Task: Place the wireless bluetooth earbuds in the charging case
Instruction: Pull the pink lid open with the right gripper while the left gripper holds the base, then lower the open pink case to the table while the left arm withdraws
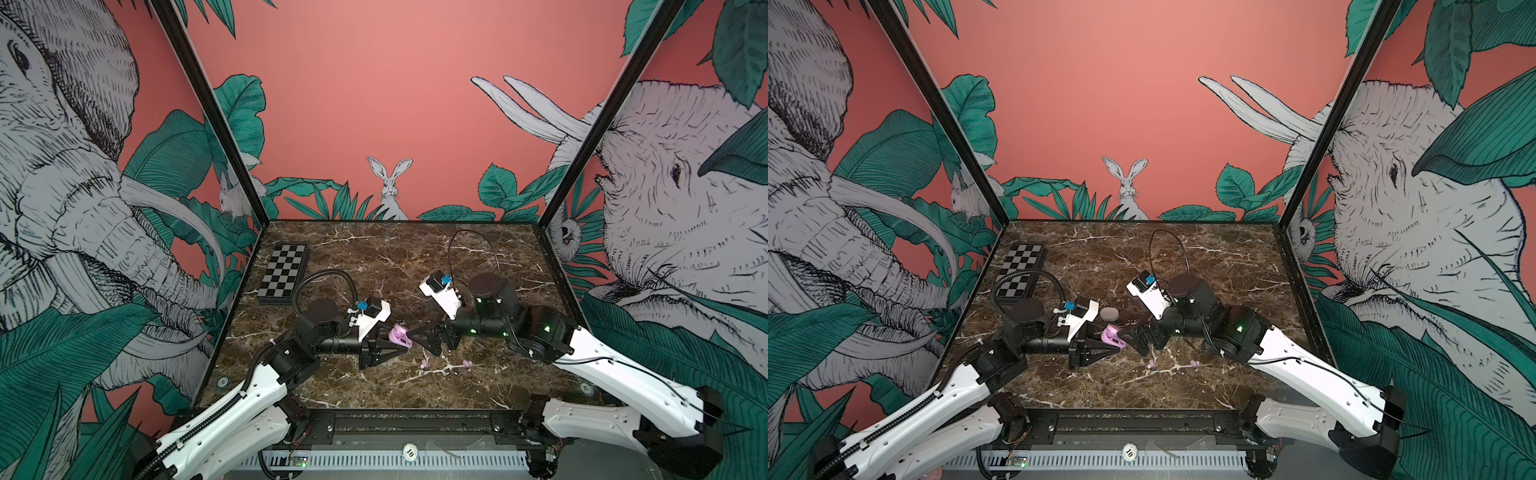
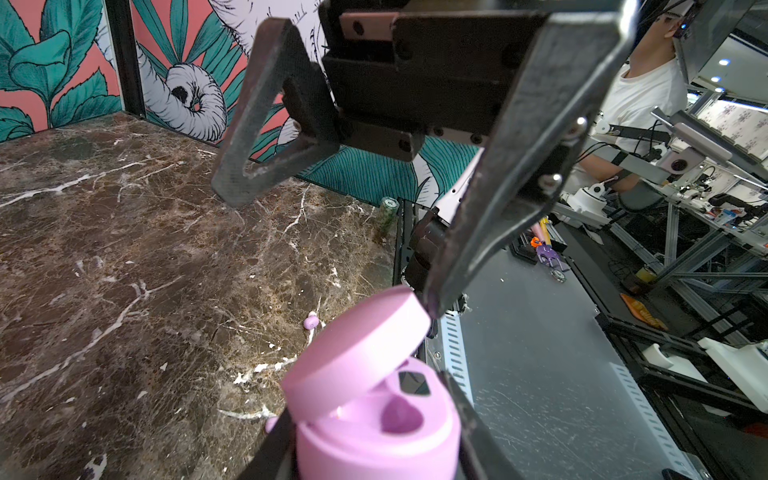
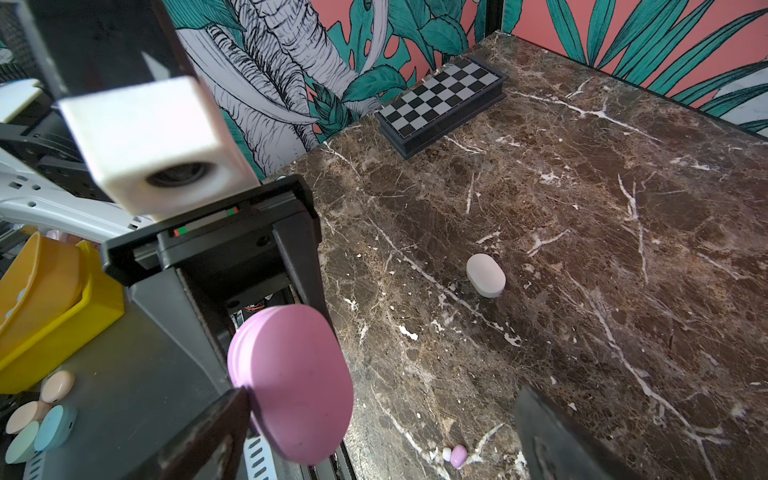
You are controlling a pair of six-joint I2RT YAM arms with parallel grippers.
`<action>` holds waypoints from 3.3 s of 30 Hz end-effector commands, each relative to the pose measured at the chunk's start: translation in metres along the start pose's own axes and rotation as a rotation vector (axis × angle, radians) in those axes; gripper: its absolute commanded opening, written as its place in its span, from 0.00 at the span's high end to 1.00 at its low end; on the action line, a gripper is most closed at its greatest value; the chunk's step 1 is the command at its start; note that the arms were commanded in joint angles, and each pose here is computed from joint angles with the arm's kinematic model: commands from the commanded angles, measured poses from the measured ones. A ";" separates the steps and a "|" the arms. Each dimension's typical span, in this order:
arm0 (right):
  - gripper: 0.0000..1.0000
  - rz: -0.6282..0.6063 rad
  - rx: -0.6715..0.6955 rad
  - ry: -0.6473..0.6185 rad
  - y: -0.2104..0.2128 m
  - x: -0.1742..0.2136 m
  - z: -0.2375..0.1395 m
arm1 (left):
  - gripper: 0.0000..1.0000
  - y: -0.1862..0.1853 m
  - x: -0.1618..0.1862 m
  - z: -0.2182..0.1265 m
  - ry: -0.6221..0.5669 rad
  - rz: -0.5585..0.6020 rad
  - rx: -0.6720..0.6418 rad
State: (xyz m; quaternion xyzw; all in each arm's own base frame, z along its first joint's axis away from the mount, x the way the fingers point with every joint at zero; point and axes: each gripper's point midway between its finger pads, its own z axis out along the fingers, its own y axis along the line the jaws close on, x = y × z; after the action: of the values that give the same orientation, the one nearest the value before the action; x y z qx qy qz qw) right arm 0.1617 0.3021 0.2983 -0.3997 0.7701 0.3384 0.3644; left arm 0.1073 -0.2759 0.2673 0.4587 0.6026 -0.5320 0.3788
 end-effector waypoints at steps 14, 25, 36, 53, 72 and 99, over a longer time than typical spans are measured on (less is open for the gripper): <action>0.02 -0.016 0.060 -0.015 -0.009 -0.005 -0.011 | 1.00 -0.020 -0.020 -0.005 -0.050 0.093 0.069; 0.04 -0.022 0.056 -0.018 -0.008 -0.006 -0.014 | 1.00 -0.019 -0.018 -0.005 -0.048 0.093 0.065; 0.05 -0.025 0.059 -0.024 -0.008 -0.008 -0.018 | 1.00 -0.019 -0.018 -0.005 -0.048 0.092 0.063; 0.41 -0.065 -0.169 -0.038 0.031 -0.011 -0.022 | 1.00 -0.018 -0.017 -0.005 -0.044 0.090 0.060; 0.78 -0.084 -0.205 -0.024 0.035 -0.015 -0.007 | 1.00 -0.017 -0.012 -0.005 -0.037 0.085 0.054; 1.00 -0.118 -0.105 -0.036 0.019 -0.010 -0.013 | 0.39 -0.004 -0.016 -0.004 -0.030 0.076 -0.016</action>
State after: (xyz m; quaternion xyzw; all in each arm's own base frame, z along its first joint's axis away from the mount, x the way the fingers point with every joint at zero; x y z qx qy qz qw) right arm 0.1408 0.3081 0.3010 -0.4661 0.7282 0.3680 0.3419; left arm 0.1018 -0.2750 0.2749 0.4725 0.5850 -0.5316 0.3896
